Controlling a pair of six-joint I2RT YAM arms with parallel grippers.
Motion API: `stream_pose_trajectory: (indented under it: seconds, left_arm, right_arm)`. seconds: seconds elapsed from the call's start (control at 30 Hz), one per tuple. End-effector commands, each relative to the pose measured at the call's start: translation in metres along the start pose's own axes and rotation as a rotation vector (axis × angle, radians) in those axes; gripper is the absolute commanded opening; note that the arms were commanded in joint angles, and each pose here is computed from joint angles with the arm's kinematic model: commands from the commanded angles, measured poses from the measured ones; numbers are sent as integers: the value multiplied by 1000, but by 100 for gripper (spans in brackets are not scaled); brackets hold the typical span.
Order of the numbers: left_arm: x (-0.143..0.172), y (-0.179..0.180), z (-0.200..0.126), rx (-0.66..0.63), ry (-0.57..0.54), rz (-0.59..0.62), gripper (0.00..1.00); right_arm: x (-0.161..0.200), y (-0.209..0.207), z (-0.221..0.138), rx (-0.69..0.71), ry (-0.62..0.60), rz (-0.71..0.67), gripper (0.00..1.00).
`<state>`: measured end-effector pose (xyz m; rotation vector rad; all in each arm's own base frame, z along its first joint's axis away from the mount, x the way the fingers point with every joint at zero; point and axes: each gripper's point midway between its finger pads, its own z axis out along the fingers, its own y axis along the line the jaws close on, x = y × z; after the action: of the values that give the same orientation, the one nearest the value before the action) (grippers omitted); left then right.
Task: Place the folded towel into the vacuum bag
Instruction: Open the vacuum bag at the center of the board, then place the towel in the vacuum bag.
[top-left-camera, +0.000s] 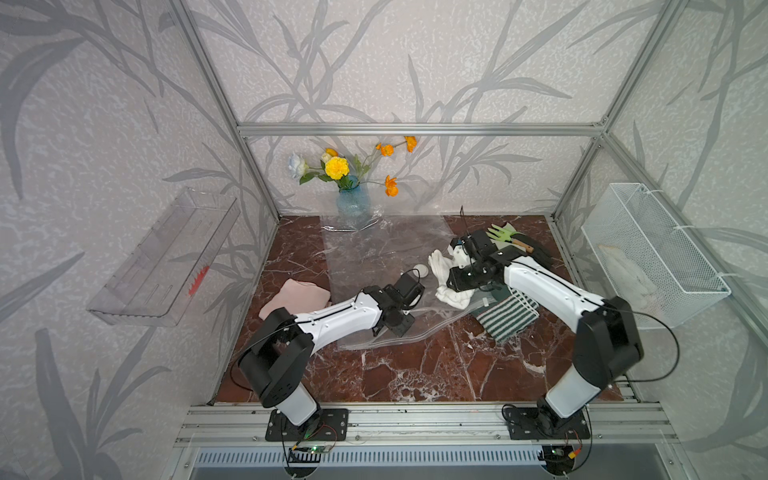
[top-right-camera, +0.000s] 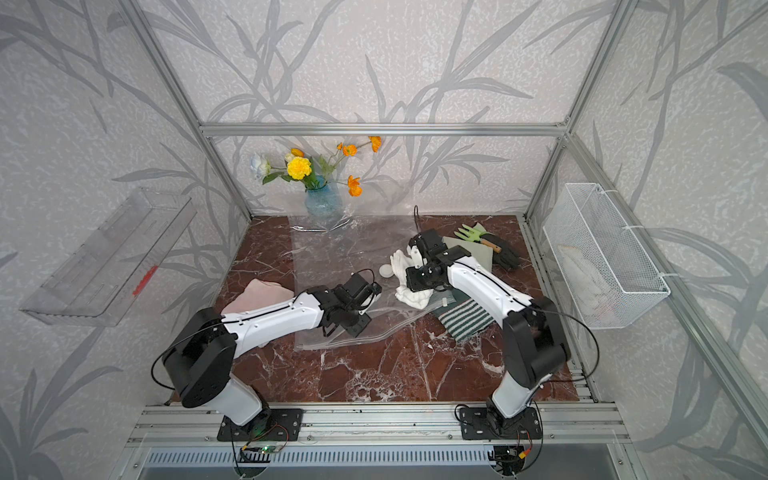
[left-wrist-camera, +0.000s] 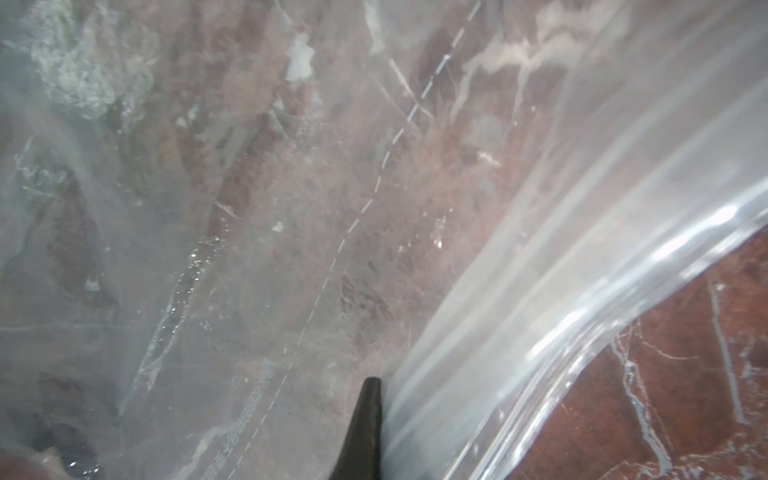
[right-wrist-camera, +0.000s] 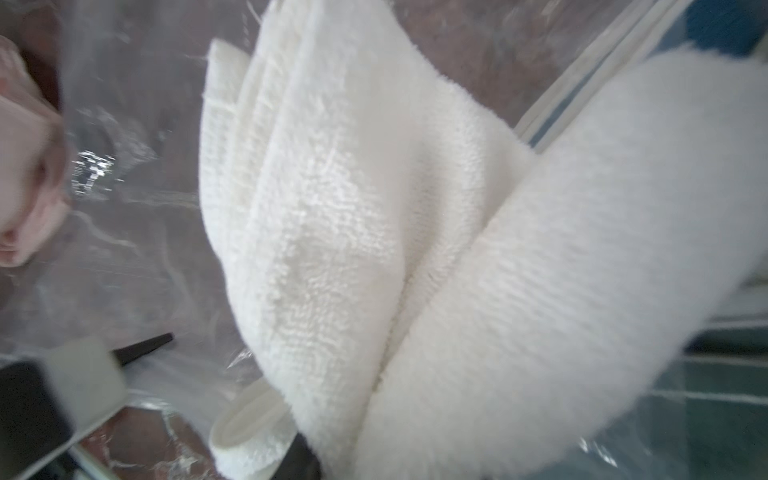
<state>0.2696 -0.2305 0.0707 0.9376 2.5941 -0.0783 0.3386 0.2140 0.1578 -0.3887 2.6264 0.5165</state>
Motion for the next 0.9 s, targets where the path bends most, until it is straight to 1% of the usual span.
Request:
stream_pose_trajectory:
  seconds: [0.0,0.07,0.13,0.17,0.23,0.33,0.43,0.5,0.57,0.7,0.8,0.87]
  left_arm:
    - [-28,-5,-21,86,-90,-98,0]
    - [-36,-2,-27,97,-111,-143,0]
    - [-47,0,-32,113,-141,-180,0]
    - [-52,1,-35,118,-156,-201,0]
    - [-61,2,-39,126,-175,-227,0]
    - [-74,2,-48,139,-205,-248,0]
    - [-82,2,-62,147,-237,-260,0]
    - [-84,4,-74,146,-257,-262,0]
    - [-86,5,-86,148,-290,-259,0]
    - [-89,6,-105,163,-366,-256,0]
    - [-96,8,-122,163,-409,-263,0]
    - [-103,8,-133,177,-444,-268,0]
  right_arm:
    - [29,20,-37,-114,21,31,0]
    - [47,35,-57,-192,7,27,0]
    - [58,51,-78,-234,-40,-11,0]
    - [64,62,-84,-256,-55,-36,0]
    - [78,91,-89,-310,-39,-99,0]
    - [97,132,-68,-330,-38,-239,0]
    - [93,154,-34,-365,-46,-283,0]
    - [88,153,-7,-344,-59,-283,0]
    - [93,143,22,-304,-26,-273,0]
    - [133,107,69,-203,156,-235,0]
    - [165,82,86,-125,278,-223,0]
    - [177,71,92,-82,329,-216,0]
